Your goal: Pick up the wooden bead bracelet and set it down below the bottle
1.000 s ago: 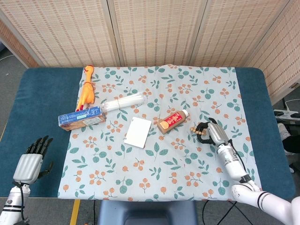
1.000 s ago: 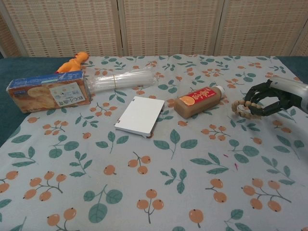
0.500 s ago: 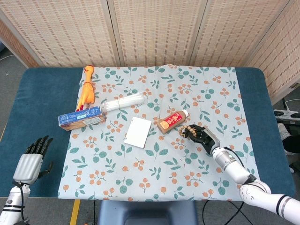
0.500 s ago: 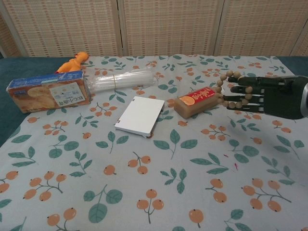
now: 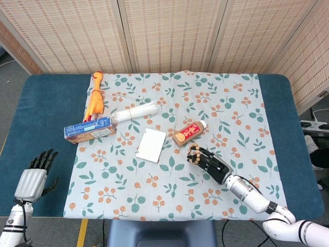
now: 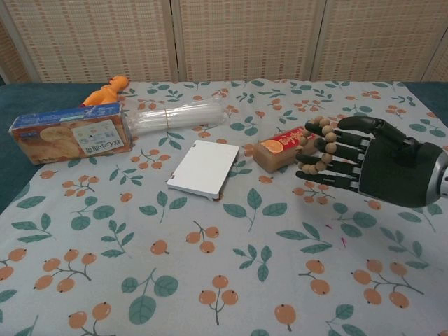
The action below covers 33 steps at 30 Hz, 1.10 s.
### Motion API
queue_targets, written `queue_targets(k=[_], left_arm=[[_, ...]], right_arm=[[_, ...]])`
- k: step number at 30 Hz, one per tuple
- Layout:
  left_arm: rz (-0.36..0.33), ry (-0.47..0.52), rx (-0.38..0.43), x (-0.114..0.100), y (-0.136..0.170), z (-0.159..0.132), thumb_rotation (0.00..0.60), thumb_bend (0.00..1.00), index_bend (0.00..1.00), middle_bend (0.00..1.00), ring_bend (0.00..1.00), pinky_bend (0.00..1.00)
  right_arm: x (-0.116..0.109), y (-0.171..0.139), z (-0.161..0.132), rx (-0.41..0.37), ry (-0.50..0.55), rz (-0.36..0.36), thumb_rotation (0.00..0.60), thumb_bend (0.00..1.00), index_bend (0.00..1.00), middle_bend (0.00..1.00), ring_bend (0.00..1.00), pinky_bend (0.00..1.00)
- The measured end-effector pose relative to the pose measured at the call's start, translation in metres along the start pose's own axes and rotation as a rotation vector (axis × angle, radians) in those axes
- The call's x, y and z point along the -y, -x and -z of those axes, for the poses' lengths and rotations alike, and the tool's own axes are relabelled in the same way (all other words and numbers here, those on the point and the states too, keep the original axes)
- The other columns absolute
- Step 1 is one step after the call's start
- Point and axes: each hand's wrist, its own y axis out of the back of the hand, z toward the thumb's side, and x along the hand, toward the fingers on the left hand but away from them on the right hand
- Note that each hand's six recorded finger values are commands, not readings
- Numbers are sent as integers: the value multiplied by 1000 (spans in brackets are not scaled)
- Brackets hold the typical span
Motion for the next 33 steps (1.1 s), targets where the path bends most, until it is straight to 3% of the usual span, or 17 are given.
queue_targets(k=[6,12,20,29,33], left_arm=[[0,0,0,0,0,0,600,439,0,0,0,163],[0,0,0,0,0,0,600,438,0,0,0,163],[0,0,0,0,0,0,600,438,0,0,0,163],[0,0,0,0,0,0,600,438,0,0,0,163],[0,0,0,0,0,0,600,438,0,0,0,163]], right_arm=[[-1,2,16,31,-65,-94,464,423,385,503,202,161],[3,4,22,40,-97,-132,469,422,409,504,203,161],[4,5,22,31,-130,-135,600,422,457,503,208,162],[6,5,25,27,-161,-138,600,403,477,503,210,162],[8,4,28,27,-176,-150,568,376,471,503,210,162]])
